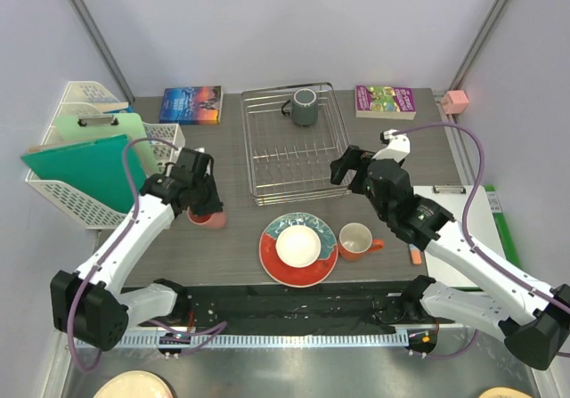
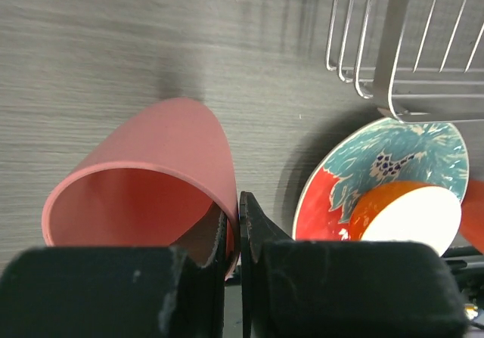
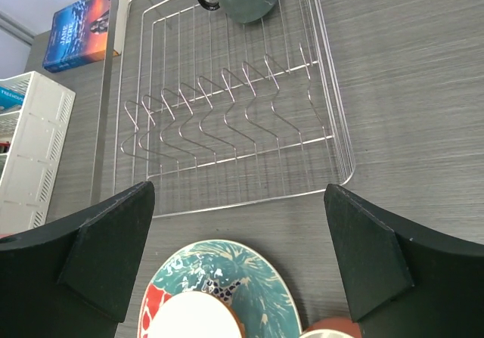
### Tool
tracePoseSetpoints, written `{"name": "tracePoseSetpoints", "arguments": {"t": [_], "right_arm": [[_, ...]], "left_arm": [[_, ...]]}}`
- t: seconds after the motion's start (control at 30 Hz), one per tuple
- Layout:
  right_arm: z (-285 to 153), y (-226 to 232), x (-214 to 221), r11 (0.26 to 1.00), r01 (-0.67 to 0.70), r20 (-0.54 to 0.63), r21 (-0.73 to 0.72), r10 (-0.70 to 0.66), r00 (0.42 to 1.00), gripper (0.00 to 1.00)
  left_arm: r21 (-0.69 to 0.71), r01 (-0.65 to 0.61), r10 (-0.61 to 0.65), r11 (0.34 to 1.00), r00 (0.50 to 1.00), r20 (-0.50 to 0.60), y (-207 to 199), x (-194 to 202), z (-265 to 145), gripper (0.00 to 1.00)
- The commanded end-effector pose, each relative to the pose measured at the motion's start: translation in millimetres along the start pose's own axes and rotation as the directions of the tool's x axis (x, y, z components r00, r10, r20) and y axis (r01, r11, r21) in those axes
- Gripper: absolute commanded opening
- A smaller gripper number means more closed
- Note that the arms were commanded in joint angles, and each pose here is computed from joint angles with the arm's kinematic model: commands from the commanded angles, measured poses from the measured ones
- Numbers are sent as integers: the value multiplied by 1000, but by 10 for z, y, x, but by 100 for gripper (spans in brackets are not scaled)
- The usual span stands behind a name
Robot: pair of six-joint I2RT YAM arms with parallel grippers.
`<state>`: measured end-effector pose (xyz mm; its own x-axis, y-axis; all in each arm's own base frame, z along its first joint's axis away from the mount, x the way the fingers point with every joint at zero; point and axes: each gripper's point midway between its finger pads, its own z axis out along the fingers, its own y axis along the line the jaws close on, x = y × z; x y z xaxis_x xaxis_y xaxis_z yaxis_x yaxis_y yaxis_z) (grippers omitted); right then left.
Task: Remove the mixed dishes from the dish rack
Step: Place the cup at the center of the board.
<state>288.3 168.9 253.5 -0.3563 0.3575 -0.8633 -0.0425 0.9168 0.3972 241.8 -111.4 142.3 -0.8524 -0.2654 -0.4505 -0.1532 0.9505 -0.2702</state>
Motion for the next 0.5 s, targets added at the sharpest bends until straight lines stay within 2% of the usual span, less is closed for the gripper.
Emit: {"name": "tracePoseSetpoints", "arguments": {"t": [0.0, 0.17, 0.47], "right_arm": [[-50, -68, -62, 1000, -15, 41, 10, 15, 999, 99], [1, -95, 36, 1000, -11, 22, 22, 11, 1000, 100], [40, -75, 103, 1000, -1, 3, 15, 1, 1000, 100]], "left_arm": [[90, -12, 13, 996, 1000, -13, -341, 46, 151, 0], [17, -119, 118, 993, 993, 8, -529, 143, 268, 0], [-14, -128, 128, 992, 992, -20, -550, 179, 444, 0]]}}
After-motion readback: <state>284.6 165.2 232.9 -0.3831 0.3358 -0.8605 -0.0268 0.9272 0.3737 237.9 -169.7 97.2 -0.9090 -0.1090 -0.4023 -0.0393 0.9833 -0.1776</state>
